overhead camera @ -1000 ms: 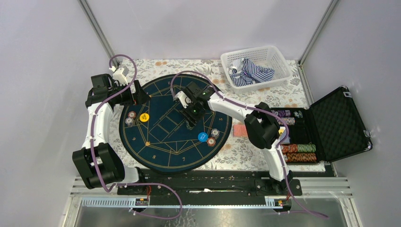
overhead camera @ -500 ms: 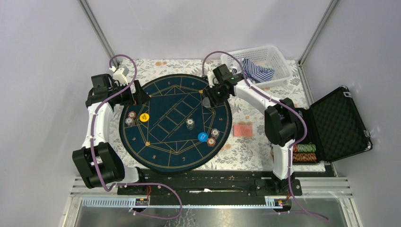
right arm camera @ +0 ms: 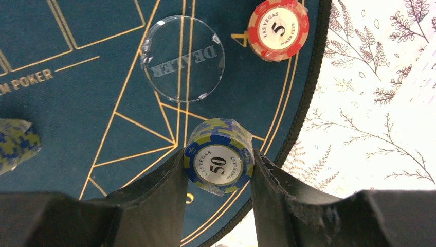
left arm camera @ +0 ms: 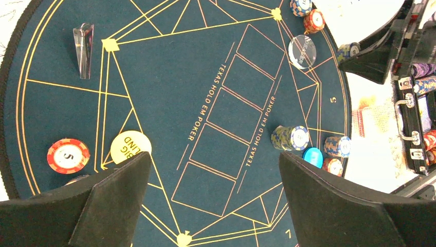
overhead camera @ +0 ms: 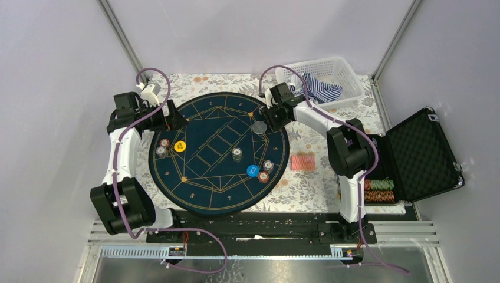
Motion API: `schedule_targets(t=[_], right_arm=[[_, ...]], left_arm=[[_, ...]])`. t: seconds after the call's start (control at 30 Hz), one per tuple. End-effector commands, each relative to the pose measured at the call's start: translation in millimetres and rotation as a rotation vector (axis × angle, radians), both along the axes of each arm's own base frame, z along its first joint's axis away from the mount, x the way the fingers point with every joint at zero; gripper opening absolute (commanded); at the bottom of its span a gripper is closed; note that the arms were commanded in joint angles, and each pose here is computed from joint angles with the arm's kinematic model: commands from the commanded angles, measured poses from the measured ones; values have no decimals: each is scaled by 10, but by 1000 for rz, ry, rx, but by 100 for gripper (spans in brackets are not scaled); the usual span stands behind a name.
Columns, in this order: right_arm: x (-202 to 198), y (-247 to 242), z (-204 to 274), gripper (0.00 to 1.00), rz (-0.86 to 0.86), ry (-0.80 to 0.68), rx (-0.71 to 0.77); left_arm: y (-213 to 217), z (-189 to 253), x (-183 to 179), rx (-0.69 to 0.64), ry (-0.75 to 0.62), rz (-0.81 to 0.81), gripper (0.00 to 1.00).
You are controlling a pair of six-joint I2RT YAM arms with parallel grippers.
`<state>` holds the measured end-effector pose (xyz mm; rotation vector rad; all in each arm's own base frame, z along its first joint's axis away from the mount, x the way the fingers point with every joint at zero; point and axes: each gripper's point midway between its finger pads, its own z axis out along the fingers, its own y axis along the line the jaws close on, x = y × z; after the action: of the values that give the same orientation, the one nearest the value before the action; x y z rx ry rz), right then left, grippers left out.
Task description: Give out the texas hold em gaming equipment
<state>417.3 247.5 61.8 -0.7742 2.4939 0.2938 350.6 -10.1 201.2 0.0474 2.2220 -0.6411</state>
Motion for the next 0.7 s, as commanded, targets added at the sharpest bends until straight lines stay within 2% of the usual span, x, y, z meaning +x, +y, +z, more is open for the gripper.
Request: schedule_targets(t=[0.0,0.67], right_arm=[[205,36,-69,43,-36,-51,-5],[484,15,-344,46,-65,-73,-80]], left_arm=[[-22,98,76,-8,-46,-17,99],[-20,58,98,-16,-33,-19,99]])
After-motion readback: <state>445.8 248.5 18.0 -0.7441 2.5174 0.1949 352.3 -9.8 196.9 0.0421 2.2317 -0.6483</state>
